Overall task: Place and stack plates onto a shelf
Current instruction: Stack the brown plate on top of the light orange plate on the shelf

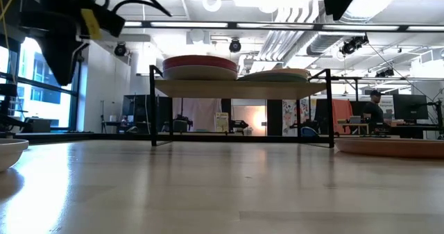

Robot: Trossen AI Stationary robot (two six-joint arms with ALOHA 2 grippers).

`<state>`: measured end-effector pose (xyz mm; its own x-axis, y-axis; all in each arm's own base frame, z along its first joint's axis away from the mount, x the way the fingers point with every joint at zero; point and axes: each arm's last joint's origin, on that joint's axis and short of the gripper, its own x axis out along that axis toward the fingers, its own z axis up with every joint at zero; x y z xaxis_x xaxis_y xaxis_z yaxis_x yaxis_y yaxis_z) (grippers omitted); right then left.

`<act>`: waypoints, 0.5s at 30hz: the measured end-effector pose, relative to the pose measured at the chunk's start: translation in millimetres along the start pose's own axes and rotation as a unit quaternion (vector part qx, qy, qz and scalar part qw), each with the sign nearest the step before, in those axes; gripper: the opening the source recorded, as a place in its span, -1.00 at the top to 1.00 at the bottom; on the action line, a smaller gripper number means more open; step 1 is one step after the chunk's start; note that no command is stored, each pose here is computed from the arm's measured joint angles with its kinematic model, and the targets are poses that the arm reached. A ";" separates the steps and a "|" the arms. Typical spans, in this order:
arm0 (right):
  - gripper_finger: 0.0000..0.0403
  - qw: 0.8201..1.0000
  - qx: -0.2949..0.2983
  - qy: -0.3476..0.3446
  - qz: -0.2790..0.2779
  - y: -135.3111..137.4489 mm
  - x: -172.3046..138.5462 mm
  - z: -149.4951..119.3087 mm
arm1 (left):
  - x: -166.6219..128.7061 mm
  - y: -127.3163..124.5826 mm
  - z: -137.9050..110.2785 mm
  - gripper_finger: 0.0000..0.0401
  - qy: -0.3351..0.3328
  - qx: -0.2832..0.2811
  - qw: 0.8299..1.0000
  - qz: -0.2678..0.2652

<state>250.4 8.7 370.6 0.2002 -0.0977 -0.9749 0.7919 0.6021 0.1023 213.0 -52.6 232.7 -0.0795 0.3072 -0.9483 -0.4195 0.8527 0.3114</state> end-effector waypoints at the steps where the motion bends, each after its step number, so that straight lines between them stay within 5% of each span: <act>1: 0.57 1.000 -0.001 -0.002 -0.002 2.3 0.6 -2.2 | 0.2 -1.4 -1.5 0.34 0.000 -0.001 1.000 0.000; 15: 0.57 0.994 0.005 0.078 -0.075 1.3 111.2 -40.2 | -3.6 -11.9 -10.5 0.34 -0.007 0.003 1.000 -0.009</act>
<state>250.5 30.5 254.5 -0.0118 -0.0612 -0.9981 0.8124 0.5813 -0.0452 208.8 -68.3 231.8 -0.0591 0.2976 -0.9529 -0.4154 0.8606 0.2946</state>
